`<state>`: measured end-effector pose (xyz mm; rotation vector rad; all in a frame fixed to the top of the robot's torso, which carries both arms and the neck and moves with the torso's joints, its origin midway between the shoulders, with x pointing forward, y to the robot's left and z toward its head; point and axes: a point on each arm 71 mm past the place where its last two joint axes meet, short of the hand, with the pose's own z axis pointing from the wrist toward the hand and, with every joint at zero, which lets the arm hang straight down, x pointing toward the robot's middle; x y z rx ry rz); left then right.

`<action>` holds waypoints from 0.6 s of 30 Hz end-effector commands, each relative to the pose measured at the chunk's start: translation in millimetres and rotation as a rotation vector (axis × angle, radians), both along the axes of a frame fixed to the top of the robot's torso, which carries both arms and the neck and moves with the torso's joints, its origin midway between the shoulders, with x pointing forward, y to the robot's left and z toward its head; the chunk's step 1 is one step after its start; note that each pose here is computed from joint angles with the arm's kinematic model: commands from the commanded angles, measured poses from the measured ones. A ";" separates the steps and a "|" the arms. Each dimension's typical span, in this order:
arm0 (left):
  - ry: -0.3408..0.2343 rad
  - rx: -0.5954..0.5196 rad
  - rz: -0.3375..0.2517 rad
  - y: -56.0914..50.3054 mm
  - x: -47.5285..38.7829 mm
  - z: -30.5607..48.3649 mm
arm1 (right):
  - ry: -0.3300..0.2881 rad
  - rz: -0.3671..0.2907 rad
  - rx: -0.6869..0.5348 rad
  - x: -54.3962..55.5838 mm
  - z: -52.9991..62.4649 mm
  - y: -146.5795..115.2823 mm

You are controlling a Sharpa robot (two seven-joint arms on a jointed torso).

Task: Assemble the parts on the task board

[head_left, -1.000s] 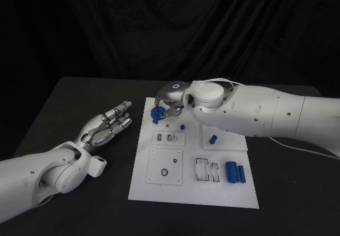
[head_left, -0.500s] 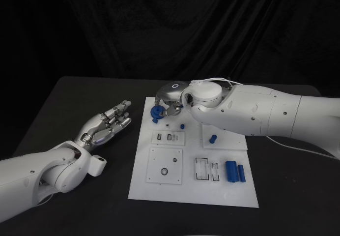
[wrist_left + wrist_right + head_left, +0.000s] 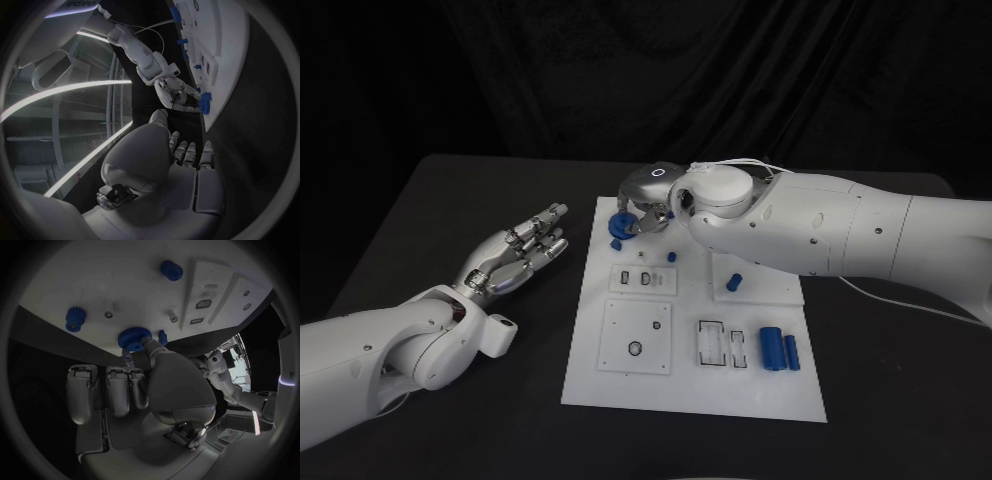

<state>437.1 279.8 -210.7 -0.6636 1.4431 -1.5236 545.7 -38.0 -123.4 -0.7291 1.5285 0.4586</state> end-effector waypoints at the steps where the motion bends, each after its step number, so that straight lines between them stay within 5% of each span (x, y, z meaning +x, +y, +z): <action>1: -0.147 -0.081 -0.038 -1.7 -2.9 12.6 | -0.025 -0.015 0.021 1.3 -1.7 -3.7; 18: -0.144 -0.076 -0.033 2.5 -2.3 12.1 | -0.124 -0.008 0.145 0.0 15.4 -24.2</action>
